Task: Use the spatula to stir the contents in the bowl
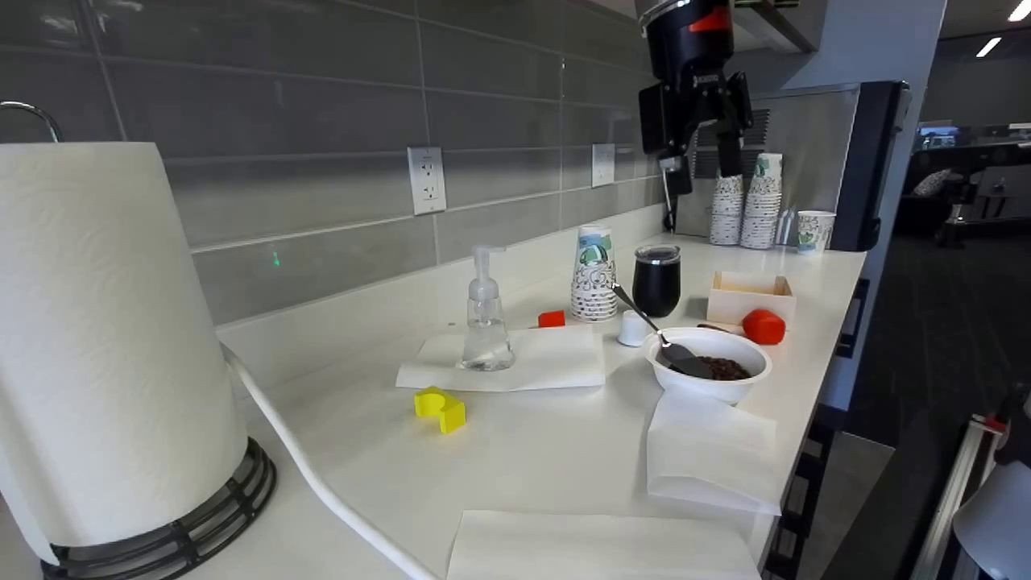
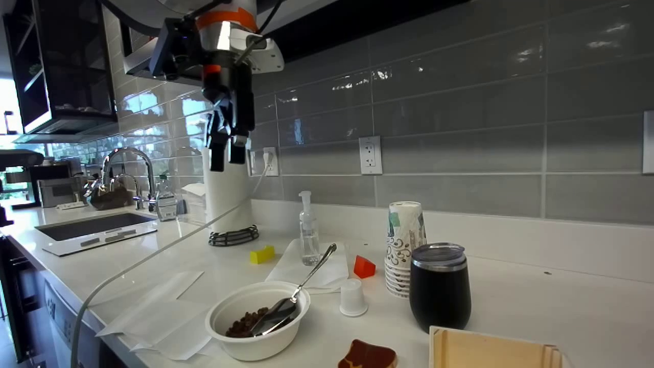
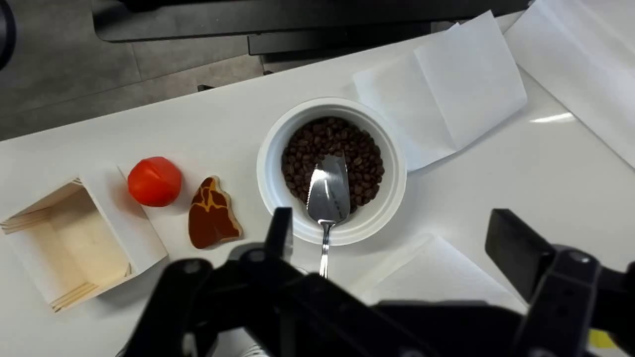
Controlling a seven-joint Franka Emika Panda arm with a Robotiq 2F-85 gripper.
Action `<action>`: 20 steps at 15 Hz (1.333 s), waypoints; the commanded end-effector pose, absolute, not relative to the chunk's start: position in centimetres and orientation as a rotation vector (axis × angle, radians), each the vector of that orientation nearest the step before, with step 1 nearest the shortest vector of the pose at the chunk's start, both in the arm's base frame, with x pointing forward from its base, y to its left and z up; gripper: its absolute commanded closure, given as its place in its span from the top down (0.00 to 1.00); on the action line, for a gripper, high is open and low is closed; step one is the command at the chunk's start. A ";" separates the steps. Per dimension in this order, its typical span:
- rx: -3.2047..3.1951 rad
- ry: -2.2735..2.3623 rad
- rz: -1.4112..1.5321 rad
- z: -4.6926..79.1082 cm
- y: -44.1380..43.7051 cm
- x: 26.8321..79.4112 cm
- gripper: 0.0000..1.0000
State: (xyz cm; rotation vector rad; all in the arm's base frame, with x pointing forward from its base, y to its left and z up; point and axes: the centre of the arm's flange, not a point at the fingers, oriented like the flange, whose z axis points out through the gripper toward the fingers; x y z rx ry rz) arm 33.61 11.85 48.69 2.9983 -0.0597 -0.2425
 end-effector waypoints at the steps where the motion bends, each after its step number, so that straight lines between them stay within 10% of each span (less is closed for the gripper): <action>1: 3.032 0.126 -0.312 49.0 10.0 36.6 1.00; 20: 3.290 0.885 -0.622 38.9 1.0 47.8 1.00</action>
